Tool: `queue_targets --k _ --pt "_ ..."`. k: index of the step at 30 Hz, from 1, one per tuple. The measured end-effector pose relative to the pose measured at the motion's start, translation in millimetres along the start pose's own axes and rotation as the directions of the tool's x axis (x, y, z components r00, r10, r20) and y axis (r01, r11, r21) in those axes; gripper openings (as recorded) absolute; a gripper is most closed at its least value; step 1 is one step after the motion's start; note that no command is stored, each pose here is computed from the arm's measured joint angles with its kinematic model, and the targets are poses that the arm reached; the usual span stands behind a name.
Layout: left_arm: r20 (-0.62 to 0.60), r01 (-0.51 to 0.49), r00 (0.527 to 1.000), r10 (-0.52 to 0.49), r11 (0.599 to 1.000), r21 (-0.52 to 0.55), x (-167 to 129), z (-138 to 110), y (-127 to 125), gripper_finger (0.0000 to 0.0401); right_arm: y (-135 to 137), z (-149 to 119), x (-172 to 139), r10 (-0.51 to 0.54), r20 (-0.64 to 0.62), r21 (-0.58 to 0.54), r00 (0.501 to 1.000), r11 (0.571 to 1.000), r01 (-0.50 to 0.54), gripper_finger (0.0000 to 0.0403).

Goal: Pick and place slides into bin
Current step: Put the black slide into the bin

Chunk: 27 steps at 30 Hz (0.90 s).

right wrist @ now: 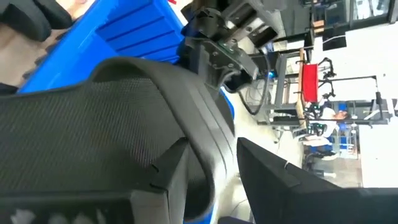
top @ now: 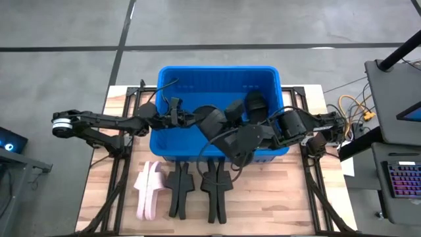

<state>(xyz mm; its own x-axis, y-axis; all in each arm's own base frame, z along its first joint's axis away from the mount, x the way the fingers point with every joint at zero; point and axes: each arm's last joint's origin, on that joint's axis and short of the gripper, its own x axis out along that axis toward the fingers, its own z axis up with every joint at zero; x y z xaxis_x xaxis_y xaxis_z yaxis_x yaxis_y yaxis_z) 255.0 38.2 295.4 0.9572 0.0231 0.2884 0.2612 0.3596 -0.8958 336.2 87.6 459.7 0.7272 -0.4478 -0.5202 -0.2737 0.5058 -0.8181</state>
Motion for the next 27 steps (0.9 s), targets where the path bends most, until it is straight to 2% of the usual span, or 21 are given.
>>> queue_targets --k 7,12,15,22,27 --pt "-0.012 0.010 1.000 -0.010 1.000 0.011 1 0 -2 0.0030 15 4 16 0.005 -0.030 0.005 1.000 1.000 -0.004 0.0093" --pt "-0.012 0.012 1.000 -0.012 1.000 0.003 1 0 -2 0.0038 14 6 19 -0.056 -0.059 0.100 0.997 0.993 0.062 0.0030" --pt "-0.007 0.025 1.000 -0.025 0.999 0.033 0 1 -4 0.0081 13 5 18 -0.075 -0.072 0.110 0.995 0.990 0.083 0.0016" --pt "-0.002 0.067 0.998 -0.067 0.993 0.093 0 2 -9 0.0199 7 1 12 -0.108 -0.092 0.276 0.990 0.952 0.130 0.0011" --pt "0.023 0.068 0.997 -0.071 0.992 0.105 -1 8 -10 0.0252 5 -6 6 -0.115 -0.117 0.326 0.986 0.934 0.148 0.0010"
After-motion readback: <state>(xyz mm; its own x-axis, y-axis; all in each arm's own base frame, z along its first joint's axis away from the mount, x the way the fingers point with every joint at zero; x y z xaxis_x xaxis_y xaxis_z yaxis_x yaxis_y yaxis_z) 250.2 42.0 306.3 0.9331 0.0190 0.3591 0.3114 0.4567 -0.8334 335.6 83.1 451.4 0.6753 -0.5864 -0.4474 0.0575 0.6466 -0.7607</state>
